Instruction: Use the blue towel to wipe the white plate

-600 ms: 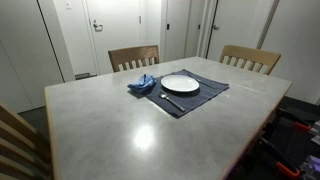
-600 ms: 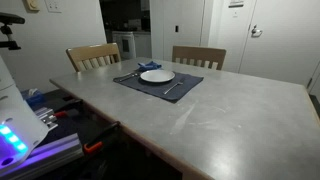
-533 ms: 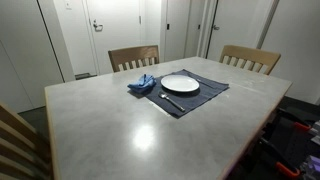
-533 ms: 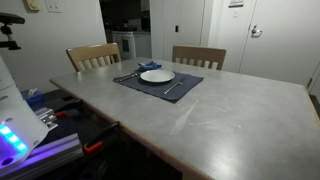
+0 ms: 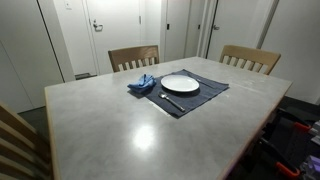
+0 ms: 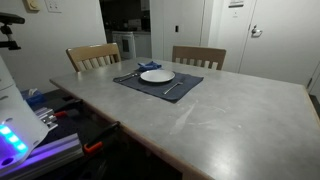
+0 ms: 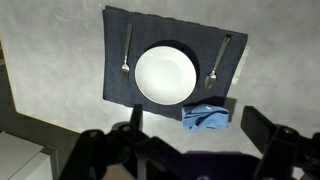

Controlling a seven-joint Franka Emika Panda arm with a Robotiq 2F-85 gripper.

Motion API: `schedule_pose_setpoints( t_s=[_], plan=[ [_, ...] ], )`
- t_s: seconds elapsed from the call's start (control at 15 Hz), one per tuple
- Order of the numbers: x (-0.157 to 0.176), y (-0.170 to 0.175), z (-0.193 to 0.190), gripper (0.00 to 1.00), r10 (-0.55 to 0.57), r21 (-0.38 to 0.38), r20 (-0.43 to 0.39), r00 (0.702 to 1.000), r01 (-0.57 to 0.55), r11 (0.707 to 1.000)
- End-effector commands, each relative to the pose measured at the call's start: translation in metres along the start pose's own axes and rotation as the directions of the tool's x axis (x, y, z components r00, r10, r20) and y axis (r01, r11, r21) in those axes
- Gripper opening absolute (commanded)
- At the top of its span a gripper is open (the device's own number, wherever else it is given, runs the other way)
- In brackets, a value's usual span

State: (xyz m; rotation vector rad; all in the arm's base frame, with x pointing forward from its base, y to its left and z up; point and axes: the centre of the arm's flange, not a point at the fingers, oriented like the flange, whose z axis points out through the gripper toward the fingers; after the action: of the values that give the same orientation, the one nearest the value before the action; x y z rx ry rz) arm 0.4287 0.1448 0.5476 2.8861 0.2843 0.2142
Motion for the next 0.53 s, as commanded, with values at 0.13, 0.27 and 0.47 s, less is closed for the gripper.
schedule_pose_setpoints(
  t_s=[0.13,0.27,0.47],
  plan=[
    [0.063,-0.013,0.05,1.0,-0.047,0.019,-0.01,0.999,0.048,0.999],
    [0.077,-0.023,0.07,1.0,-0.058,0.03,0.004,0.998,0.058,0.998],
    [0.092,-0.043,0.101,1.0,-0.046,0.07,0.025,0.999,0.045,0.997]
  ],
)
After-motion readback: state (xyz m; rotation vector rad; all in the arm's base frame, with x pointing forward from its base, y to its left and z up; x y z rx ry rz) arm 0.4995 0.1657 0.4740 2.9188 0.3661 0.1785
